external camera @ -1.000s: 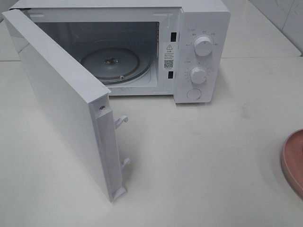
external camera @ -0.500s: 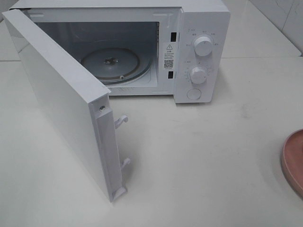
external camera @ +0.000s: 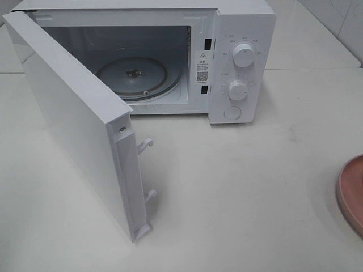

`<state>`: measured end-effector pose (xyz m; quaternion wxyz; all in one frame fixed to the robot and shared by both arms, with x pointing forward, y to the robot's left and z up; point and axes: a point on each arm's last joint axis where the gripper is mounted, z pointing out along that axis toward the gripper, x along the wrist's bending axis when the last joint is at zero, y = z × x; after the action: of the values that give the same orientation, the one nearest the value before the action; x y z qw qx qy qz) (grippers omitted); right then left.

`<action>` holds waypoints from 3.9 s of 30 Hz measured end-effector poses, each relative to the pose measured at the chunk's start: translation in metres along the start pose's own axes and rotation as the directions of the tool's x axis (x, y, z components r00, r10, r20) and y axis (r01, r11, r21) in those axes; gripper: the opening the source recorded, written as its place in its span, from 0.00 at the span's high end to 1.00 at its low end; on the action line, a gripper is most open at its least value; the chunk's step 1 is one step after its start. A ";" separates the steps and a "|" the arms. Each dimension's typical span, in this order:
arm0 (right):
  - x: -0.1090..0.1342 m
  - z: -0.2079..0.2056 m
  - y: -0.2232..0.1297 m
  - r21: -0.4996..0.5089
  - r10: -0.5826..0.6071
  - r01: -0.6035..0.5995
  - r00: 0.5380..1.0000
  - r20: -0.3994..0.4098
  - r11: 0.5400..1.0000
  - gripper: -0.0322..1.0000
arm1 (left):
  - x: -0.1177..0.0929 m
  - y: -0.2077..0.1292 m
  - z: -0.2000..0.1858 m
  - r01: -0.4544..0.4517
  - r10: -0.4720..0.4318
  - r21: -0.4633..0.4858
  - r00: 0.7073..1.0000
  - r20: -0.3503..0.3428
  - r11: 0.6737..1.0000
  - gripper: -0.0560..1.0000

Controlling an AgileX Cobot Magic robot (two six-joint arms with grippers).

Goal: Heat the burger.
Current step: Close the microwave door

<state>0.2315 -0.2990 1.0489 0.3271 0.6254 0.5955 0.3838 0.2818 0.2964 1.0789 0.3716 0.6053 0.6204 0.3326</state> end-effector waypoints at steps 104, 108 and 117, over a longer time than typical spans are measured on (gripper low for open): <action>0.000 0.000 0.000 0.000 0.000 0.000 1.000 0.000 1.000 0.24 | -0.234 0.008 0.301 -0.067 0.172 -0.296 0.923 0.345 0.953 0.95; 0.000 0.000 0.000 0.000 0.000 0.000 1.000 0.000 1.000 0.24 | -0.241 0.011 0.309 -0.074 0.174 -0.289 0.926 0.335 0.954 0.95; 0.000 0.000 0.000 0.000 0.000 0.000 1.000 0.000 1.000 0.24 | -0.261 0.009 0.321 -0.101 0.183 -0.246 0.923 0.339 0.964 0.95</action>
<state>0.2315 -0.2990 1.0489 0.3271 0.6254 0.5955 0.3838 0.5613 0.0241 0.9409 0.5190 0.6537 0.4549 0.3106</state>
